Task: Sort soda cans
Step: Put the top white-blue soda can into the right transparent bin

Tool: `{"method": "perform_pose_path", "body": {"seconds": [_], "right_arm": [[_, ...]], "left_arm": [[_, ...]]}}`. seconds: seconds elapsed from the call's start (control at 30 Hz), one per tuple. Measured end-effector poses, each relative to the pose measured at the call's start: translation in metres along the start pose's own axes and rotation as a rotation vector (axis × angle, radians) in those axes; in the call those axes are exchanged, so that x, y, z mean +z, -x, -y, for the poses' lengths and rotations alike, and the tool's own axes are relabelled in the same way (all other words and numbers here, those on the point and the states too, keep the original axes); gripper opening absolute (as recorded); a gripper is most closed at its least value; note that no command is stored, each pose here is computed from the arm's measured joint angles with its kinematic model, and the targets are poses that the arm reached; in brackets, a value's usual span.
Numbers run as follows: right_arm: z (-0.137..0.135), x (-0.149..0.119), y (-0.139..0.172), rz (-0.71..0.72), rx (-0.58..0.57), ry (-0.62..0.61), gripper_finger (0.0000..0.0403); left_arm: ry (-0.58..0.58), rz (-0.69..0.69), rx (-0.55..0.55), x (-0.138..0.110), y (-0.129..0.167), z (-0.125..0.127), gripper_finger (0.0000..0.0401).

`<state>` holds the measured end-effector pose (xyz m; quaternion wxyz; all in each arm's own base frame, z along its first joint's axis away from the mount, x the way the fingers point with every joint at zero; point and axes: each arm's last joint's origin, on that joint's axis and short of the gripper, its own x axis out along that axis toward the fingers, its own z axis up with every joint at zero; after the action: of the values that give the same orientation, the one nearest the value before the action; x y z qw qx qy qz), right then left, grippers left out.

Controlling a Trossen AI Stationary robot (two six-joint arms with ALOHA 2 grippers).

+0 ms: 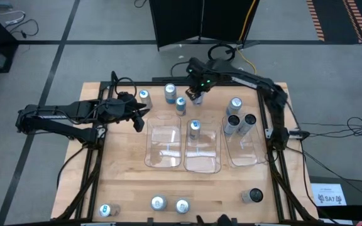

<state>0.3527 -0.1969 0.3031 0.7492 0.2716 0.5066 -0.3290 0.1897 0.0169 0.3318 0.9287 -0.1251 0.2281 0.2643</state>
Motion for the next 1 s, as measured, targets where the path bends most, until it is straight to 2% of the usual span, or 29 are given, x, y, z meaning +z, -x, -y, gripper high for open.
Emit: {"method": "perform_pose_path", "body": {"seconds": [0.13,0.23,0.37,0.5,0.7,0.83,1.0], "right_arm": [[0.010,-0.013,0.057,0.119,-0.047,-0.013,0.0245],[0.019,-0.029,0.106,0.218,-0.017,-0.048,0.0247],[0.024,-0.067,0.169,0.327,0.061,-0.093,0.0249],[0.026,-0.110,0.209,0.350,0.100,-0.150,0.0249],[0.011,-0.163,0.229,0.248,0.101,-0.204,0.0249],[-0.013,-0.182,0.236,0.235,0.198,-0.192,0.0249],[-0.035,-0.208,0.237,0.171,0.242,-0.177,0.0248]], "left_arm": [[0.000,0.000,0.000,0.000,0.000,0.000,0.0132],[0.000,0.000,0.000,0.000,0.000,0.000,0.0132],[-0.001,0.000,-0.001,0.000,0.000,0.000,0.0132],[-0.001,0.000,-0.001,0.000,0.000,0.000,0.0132],[-0.001,-0.001,-0.001,0.000,0.000,0.000,0.0132],[-0.001,-0.002,-0.006,0.000,0.000,0.000,0.0132],[0.000,-0.002,-0.006,0.000,0.000,0.000,0.0132]]}}
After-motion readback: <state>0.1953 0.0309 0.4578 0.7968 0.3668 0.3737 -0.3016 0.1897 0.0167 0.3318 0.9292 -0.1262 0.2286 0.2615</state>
